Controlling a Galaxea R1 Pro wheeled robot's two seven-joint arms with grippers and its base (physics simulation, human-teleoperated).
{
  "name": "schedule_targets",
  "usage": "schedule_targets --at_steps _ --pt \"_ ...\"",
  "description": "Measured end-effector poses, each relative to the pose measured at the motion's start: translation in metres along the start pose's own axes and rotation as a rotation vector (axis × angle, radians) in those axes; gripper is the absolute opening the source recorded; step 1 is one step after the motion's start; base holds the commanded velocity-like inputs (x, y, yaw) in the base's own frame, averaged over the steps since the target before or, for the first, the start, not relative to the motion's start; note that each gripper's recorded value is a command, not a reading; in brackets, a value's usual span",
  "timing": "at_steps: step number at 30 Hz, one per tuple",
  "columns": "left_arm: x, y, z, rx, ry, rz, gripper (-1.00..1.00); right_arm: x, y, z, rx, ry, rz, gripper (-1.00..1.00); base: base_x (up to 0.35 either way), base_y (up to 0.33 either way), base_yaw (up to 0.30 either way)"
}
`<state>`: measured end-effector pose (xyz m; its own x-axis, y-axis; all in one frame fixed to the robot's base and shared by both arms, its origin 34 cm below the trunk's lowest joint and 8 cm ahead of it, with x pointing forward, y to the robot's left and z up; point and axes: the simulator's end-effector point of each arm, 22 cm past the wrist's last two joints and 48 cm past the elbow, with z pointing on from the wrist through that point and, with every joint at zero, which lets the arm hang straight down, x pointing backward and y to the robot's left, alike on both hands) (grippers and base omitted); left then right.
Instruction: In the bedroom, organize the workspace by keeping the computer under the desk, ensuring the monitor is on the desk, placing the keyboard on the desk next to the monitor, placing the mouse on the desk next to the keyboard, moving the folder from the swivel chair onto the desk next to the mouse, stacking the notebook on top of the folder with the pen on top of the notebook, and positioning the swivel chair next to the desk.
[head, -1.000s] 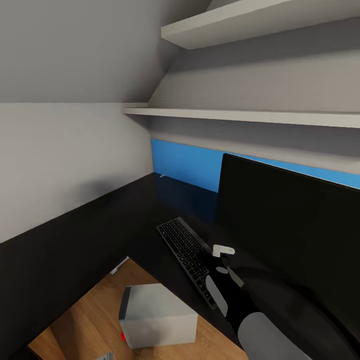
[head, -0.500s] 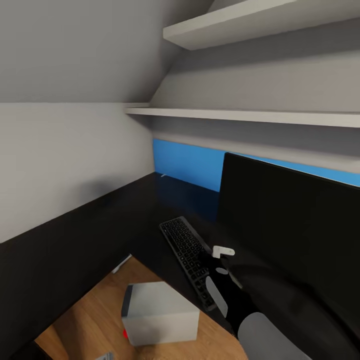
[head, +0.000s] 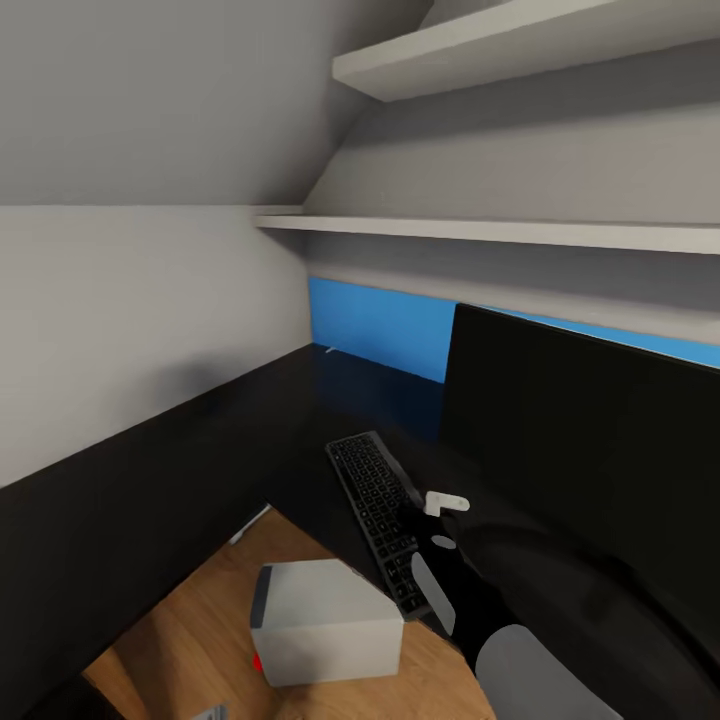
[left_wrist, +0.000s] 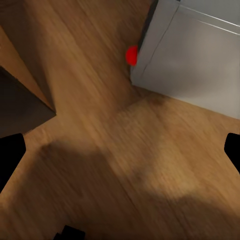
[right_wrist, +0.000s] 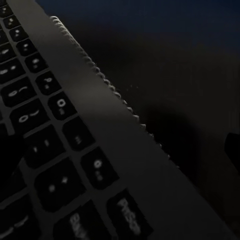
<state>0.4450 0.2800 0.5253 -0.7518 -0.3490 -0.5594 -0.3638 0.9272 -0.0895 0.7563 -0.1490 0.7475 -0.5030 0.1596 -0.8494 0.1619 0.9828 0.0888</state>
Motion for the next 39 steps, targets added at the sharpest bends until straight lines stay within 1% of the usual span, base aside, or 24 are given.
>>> schedule_targets --at_steps 6,12,20,25,39 --pt "0.0000 -0.0001 0.0001 0.000 0.000 0.000 1.00 0.0007 0.0008 0.0000 -0.002 0.001 0.001 1.00 -0.130 0.047 0.000" --pt "0.0000 -0.0001 0.0002 0.000 0.000 0.002 1.00 0.0009 0.0010 0.0001 -0.002 0.002 0.000 1.00 -0.232 0.005 0.000" --pt "-0.0001 -0.0001 0.0001 0.000 0.000 0.002 1.00 0.0010 0.0009 -0.0001 -0.001 0.001 -0.002 1.00 -0.075 0.009 0.000" --pt "-0.0001 -0.0002 0.0001 0.001 0.000 0.002 1.00 0.0032 0.0005 0.0002 0.000 0.006 0.001 1.00 -0.176 0.104 0.000" --pt "0.0003 -0.0013 0.0001 0.003 0.001 0.004 1.00 0.0048 0.0003 0.0001 0.000 0.010 0.008 1.00 -0.058 0.076 0.000"
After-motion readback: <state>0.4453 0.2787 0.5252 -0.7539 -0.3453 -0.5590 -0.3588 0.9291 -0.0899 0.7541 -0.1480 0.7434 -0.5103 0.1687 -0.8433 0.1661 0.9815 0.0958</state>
